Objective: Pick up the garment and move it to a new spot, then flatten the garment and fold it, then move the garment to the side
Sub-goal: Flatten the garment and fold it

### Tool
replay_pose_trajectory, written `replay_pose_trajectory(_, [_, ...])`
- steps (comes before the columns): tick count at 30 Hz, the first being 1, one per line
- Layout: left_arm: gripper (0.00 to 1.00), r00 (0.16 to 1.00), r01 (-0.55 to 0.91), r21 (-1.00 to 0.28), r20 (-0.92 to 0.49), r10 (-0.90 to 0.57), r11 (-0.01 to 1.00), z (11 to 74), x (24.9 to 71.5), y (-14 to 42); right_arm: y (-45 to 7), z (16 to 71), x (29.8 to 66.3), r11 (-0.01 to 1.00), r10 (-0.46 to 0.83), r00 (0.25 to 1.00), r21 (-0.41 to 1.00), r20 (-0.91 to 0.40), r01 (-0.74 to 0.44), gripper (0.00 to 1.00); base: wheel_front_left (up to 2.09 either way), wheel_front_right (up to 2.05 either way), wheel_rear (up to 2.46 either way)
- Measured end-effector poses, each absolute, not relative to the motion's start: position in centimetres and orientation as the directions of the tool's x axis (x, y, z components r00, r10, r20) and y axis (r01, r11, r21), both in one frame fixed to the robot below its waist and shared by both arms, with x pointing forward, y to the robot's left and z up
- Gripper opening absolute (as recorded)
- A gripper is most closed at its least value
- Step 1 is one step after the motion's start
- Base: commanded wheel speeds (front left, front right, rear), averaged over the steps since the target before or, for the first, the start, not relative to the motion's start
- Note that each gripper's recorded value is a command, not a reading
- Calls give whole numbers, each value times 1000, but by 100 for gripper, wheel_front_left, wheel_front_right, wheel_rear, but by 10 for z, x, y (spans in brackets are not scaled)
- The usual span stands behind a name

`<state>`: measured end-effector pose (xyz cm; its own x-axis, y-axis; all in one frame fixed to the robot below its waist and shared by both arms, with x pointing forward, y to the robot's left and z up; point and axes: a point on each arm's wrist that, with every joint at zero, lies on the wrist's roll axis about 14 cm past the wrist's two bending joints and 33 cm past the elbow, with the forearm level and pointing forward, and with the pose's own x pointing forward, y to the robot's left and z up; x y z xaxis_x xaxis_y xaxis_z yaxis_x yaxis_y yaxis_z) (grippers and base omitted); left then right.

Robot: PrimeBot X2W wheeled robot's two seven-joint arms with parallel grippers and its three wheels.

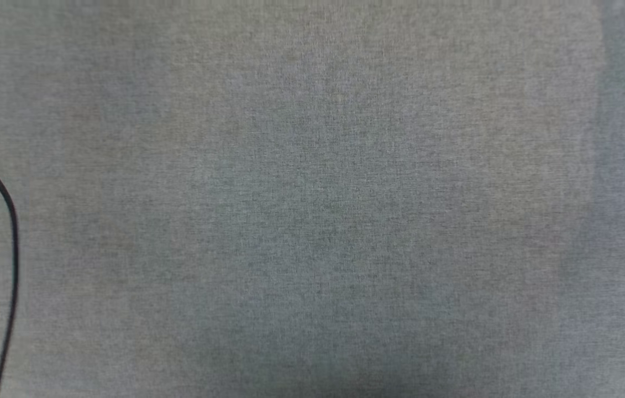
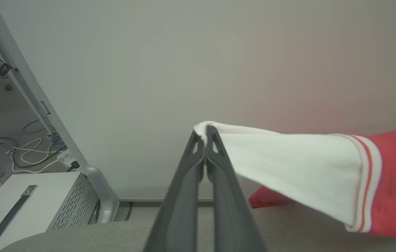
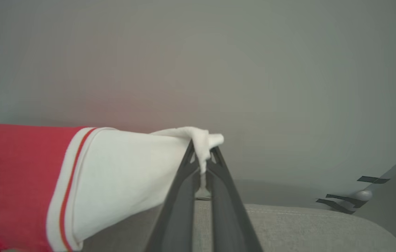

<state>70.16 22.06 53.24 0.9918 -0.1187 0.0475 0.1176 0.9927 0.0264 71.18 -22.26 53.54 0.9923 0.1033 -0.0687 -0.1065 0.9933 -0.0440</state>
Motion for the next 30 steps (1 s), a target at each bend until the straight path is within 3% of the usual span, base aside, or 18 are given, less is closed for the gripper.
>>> replay_pose_trajectory(9, [0,986,104,-66,-122,-111,992,472,620,222,-239,472,633,994,99,944,-11,-315,-108,0,0,0,0])
replay_pose_trajectory(20, [0,943,73,-161,-311,-121,984,442,507,227,-258,450,532,996,88,882,39,-463,-79,0,0,0,0])
replay_pose_trajectory(30, [0,909,74,-216,-386,-155,974,436,420,219,-270,448,455,995,94,847,80,-523,-61,0,0,0,0])
